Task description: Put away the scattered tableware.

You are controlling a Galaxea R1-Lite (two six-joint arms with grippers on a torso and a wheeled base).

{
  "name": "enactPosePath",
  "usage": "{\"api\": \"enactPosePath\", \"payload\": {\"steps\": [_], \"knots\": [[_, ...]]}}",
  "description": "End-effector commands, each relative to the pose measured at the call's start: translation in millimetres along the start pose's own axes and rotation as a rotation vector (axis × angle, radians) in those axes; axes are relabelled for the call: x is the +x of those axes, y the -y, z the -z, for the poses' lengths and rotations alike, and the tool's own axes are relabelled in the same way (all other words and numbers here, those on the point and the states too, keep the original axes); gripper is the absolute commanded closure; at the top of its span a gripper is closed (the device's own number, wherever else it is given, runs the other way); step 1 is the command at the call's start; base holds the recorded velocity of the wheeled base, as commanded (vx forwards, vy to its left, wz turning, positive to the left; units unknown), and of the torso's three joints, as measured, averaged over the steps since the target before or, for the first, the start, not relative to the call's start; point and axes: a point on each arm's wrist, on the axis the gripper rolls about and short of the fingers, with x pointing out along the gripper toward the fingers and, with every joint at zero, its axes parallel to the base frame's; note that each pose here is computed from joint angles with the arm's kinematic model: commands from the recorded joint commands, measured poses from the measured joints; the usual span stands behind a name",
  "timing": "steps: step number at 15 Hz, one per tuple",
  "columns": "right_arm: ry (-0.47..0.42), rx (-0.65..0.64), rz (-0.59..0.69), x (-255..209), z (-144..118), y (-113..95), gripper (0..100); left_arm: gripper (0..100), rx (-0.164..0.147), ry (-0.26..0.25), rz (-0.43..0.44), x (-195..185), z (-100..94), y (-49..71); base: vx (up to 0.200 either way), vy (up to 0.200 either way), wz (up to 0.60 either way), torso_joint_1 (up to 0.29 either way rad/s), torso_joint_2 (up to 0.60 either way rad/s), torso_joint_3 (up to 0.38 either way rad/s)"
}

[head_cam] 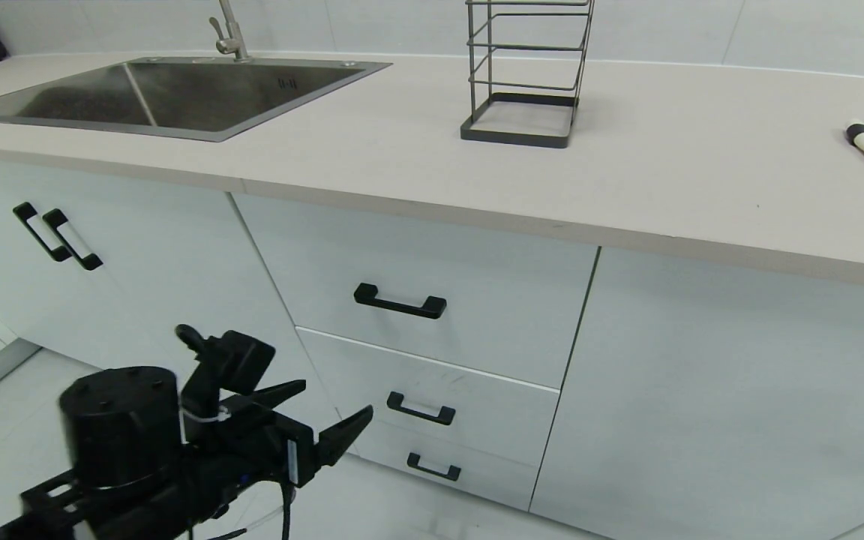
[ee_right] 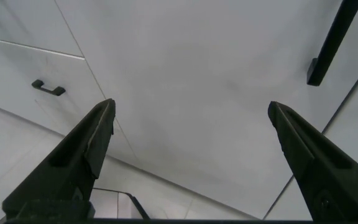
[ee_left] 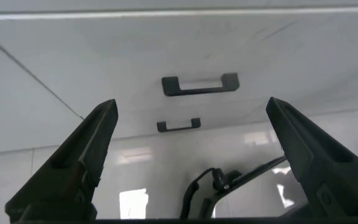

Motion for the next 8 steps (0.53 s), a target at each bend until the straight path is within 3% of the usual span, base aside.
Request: {"api": "enactPosePath", "payload": {"steps": [1,2,3,4,5,7,8], "knots": [[0.001,-0.003,0.029,0,0,1,0,0,-0.019,0.251,-0.019,-79,-15.0,-0.4,0.0,0.0,0.0,0.0,0.0,0.0],[-0.004,-0.012,0.198,0,1,4,0,0,-0.001,0.353,-0.102,-112,-11.4,-7.8,0.0,0.0,0.0,0.0,0.0,0.0],[-0.025,-0.015,0.242,-1,3,5,0,0,0.02,0.439,-0.162,-133,-14.1,-9.9,0.0,0.0,0.0,0.0,0.0,0.0],[-0.034,-0.018,0.191,0,4,4,0,0,0.042,0.53,-0.2,-157,-13.0,-7.0,0.0,0.0,0.0,0.0,0.0,0.0],[-0.044,-0.034,0.146,0,5,3,0,0,0.062,0.565,-0.217,-176,-5.0,-2.6,0.0,0.0,0.0,0.0,0.0,0.0],[-0.05,-0.067,0.119,0,5,3,0,0,0.099,0.573,-0.267,-205,22.6,6.7,0.0,0.0,0.0,0.0,0.0,0.0],[-0.05,-0.065,0.119,0,5,3,0,0,0.099,0.557,-0.296,-217,41.3,11.7,0.0,0.0,0.0,0.0,0.0,0.0]]}}
